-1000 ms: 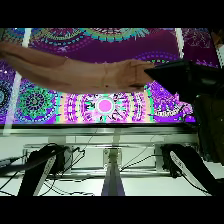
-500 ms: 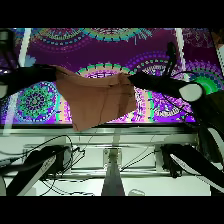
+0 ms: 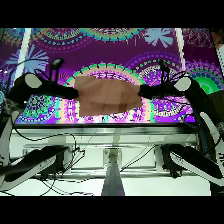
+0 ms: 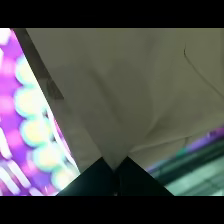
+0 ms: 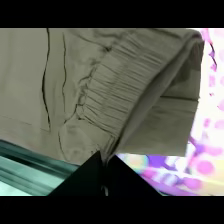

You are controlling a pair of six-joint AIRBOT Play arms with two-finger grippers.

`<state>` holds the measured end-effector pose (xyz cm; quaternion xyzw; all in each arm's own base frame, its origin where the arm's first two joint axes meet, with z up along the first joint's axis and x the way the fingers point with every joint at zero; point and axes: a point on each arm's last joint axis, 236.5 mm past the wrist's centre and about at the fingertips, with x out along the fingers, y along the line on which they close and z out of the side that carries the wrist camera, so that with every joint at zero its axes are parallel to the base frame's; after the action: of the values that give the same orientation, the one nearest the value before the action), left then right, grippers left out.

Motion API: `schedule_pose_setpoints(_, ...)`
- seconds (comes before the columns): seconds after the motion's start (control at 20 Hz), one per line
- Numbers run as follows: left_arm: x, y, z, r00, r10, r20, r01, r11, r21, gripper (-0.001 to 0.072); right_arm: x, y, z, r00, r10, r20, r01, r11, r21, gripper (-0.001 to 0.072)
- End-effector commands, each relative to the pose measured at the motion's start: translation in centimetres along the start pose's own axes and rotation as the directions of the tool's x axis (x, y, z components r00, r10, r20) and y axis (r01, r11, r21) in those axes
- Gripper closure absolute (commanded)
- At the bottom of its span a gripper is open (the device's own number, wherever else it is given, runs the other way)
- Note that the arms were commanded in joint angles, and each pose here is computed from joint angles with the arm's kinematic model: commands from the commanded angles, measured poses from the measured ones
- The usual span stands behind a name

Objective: Fold the clothes and pants, and hang the long-sleeved shirts on hangers.

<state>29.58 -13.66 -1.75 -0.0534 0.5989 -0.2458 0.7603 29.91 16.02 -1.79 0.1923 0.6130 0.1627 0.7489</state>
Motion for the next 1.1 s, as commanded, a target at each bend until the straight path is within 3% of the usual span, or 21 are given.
schedule_pose_setpoints(0.0,2.4,-0.8,-2.8,0.995,-0.027,-0.097,0.027,1.0,0.001,0.0629,-0.3,-4.8,-2.5,0.979,-0.173,-0.112,0.163,0.982,-0.095,0.0589)
schedule_pose_setpoints(0.05,3.3,-0.7,-2.6,0.996,-0.016,-0.084,0.016,1.0,0.007,0.0353,-0.2,-5.1,-1.7,0.979,-0.186,-0.077,0.178,0.979,-0.103,0.0284)
schedule_pose_setpoints(0.1,4.0,-0.6,-2.4,0.997,-0.008,-0.074,0.009,1.0,0.009,-0.0013,-0.2,-5.3,-1.0,0.98,-0.194,-0.046,0.188,0.976,-0.106,0.0081)
schedule_pose_setpoints(0.25,4.6,-0.4,-2.5,0.996,-0.01,-0.085,0.01,1.0,-0.002,0.0013,-0.1,-5.4,1.3,0.979,-0.196,0.048,0.198,0.98,-0.036,0.0075)
schedule_pose_setpoints(0.5,4.6,-0.3,-2.4,0.997,-0.008,-0.079,0.008,1.0,-0.001,0.0013,0.6,-7.9,2.6,0.99,-0.138,0.033,0.131,0.979,0.153,0.0083)
schedule_pose_setpoints(0.8,4.7,0.5,-0.7,1.0,0.027,-0.007,-0.027,1.0,0.006,0.0014,3.7,-7.6,0.3,0.971,0.194,-0.138,-0.174,0.974,0.142,0.0093)
schedule_pose_setpoints(1.05,4.7,1.6,0.8,0.996,0.072,0.052,-0.073,0.997,0.022,0.0014,7.4,-4.3,1.1,0.922,0.369,-0.117,-0.356,0.927,0.122,0.0083)
